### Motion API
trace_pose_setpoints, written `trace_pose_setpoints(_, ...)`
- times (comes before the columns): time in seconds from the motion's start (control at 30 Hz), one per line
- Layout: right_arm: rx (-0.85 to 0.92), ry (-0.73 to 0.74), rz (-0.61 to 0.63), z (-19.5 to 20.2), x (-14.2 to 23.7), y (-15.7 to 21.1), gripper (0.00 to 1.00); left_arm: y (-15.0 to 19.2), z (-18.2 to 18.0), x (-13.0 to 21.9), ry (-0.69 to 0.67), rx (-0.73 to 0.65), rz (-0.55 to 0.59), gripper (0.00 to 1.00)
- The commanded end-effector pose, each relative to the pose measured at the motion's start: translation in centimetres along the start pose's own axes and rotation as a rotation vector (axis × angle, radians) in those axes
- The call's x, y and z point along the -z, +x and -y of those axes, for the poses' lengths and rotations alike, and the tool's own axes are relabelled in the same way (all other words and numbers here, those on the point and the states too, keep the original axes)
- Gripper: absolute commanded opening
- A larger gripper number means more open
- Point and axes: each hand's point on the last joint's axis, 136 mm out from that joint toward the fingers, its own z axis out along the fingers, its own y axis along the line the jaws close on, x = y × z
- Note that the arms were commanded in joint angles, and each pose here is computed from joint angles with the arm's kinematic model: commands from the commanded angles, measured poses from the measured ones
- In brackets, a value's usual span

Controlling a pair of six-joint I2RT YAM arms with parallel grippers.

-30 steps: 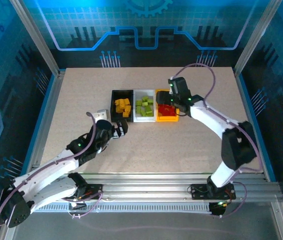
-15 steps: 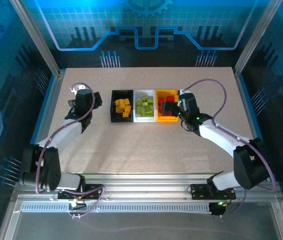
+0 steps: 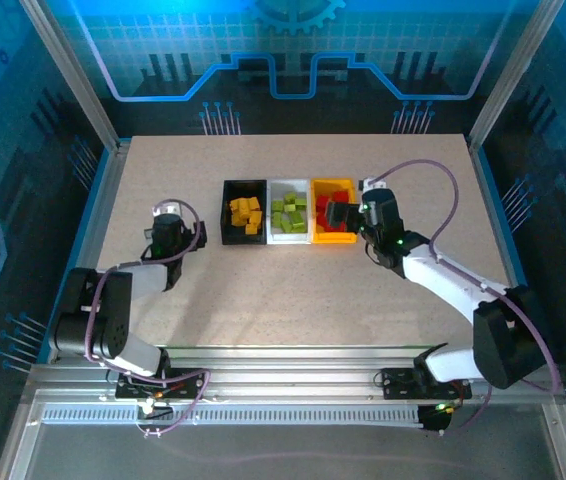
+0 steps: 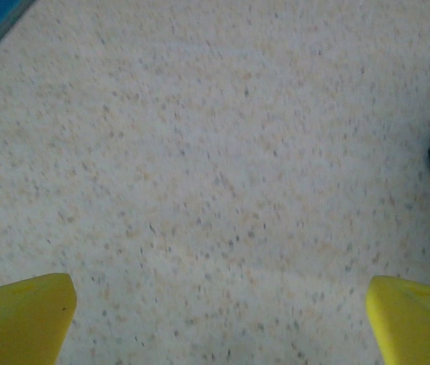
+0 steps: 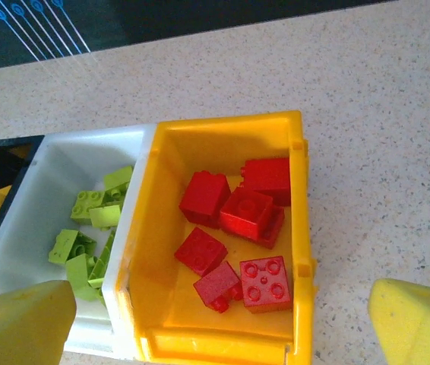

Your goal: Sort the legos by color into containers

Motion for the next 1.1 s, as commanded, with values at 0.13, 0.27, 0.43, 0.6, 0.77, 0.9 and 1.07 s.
trace_pose_setpoints(0.13, 0.130, 0.128, 0.262, 3.0, 3.5, -4.3, 1.00, -2.6, 2.4, 1.6, 0.187, -0.017, 0.278, 0.99)
trace_pose_setpoints(0.27, 0.168, 0.283, 0.294, 8.3, 4.5, -4.6, 1.00, -2.6, 0.8, 1.1, 0.073, 0.021, 0.246, 0.99)
trace_pose_setpoints(0.43, 0.178, 0.426, 0.230, 13.8, 3.9, -1.4, 1.00, -2.6, 1.1, 1.1, 0.087, 0.011, 0.248, 0.99)
trace_pose_setpoints(0.6, 0.192, 0.445, 0.206, 16.0, 1.9, 1.1, 1.00, -2.6, 1.3, 1.1, 0.092, 0.009, 0.247, 0.99)
trace_pose_setpoints(0.77, 0.211, 0.354, 0.157, 15.7, -0.9, 2.9, 1.00, -2.6, 1.3, 1.1, 0.094, 0.009, 0.247, 0.99)
trace_pose_setpoints(0.9, 0.226, 0.295, 0.116, 15.2, -1.9, 3.4, 1.00, -2.6, 1.3, 1.1, 0.094, 0.010, 0.246, 0.99)
trace_pose_setpoints(1.07, 0.222, 0.283, 0.179, 15.1, -1.4, 4.3, 1.00, -2.6, 1.3, 1.1, 0.095, 0.008, 0.246, 0.99)
